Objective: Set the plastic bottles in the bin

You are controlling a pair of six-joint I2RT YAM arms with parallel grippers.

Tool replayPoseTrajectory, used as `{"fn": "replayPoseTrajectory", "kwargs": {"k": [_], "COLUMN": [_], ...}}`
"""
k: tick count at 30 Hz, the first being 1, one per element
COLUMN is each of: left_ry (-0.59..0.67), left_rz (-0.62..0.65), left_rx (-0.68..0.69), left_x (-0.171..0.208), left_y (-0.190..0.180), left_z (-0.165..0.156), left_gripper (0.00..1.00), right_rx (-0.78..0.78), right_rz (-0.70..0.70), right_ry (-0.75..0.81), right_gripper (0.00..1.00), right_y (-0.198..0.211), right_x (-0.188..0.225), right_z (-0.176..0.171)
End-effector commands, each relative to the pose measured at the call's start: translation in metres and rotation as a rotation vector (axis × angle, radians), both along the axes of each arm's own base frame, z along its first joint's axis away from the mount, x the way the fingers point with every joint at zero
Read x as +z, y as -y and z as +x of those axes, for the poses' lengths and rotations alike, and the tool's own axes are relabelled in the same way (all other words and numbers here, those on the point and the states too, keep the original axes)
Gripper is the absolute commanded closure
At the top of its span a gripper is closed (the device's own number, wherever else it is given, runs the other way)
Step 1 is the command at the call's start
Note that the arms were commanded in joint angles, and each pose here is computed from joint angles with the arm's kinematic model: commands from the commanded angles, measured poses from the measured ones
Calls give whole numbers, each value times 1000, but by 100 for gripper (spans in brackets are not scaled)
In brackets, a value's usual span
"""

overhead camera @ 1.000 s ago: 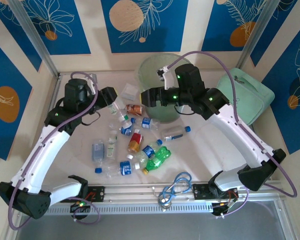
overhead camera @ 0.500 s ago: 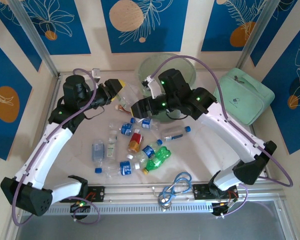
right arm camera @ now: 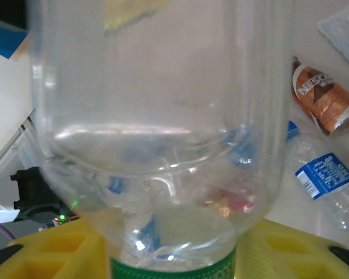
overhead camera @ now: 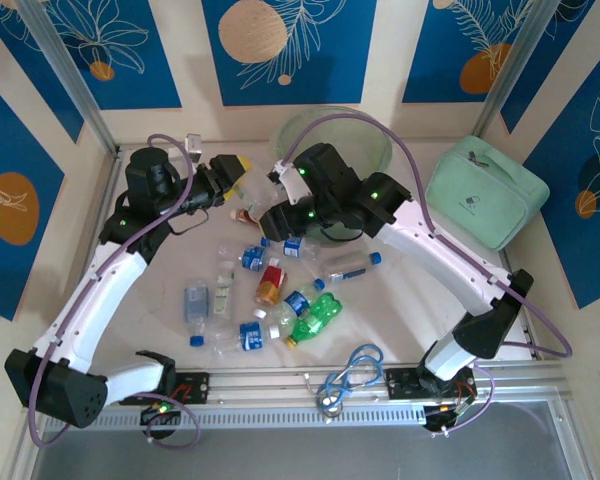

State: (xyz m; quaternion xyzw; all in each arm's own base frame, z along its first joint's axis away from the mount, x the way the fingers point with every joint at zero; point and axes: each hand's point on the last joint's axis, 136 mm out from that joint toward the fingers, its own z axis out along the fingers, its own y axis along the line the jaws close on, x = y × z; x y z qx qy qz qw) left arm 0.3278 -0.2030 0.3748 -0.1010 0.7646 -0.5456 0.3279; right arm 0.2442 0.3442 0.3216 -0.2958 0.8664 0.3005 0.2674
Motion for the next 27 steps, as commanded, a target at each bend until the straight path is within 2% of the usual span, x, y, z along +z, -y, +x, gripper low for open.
{"fn": "replayPoseTrajectory", "kwargs": {"k": [1,4,5,8,10,11,18,27], "left_ry": [8,3,3,14,36,50,94,14], "left_rz": [-15,-10,-9,6,35,60,266,356], "left_rx": [-17,-11,-11,2,16,29,177,232], "left_x": [0,-2,-3,-4,-2,-1,-9,-56], "left_y": [-2,-4,-4,-6,-10,-13,-48,-67], "left_z": [2,4,5,7,6,6,-3,-17], "left_gripper": [59,57,51,16,2,0,0,0], "right_rx": [-15,-19,-21,-40,-65,-84,-237,-430], "right_rz": [-7,-6,-7,-10,-5,2,25,-13], "right_ry": [39,50,53,73,91,100,123,63], "right_gripper": [57,63,64,66,67,67,68,68], "right_y": [2,2,2,4,7,10,34,77], "right_x": [10,12,12,15,19,22,42,29], "right_z": [4,6,7,13,21,27,76,152]}}
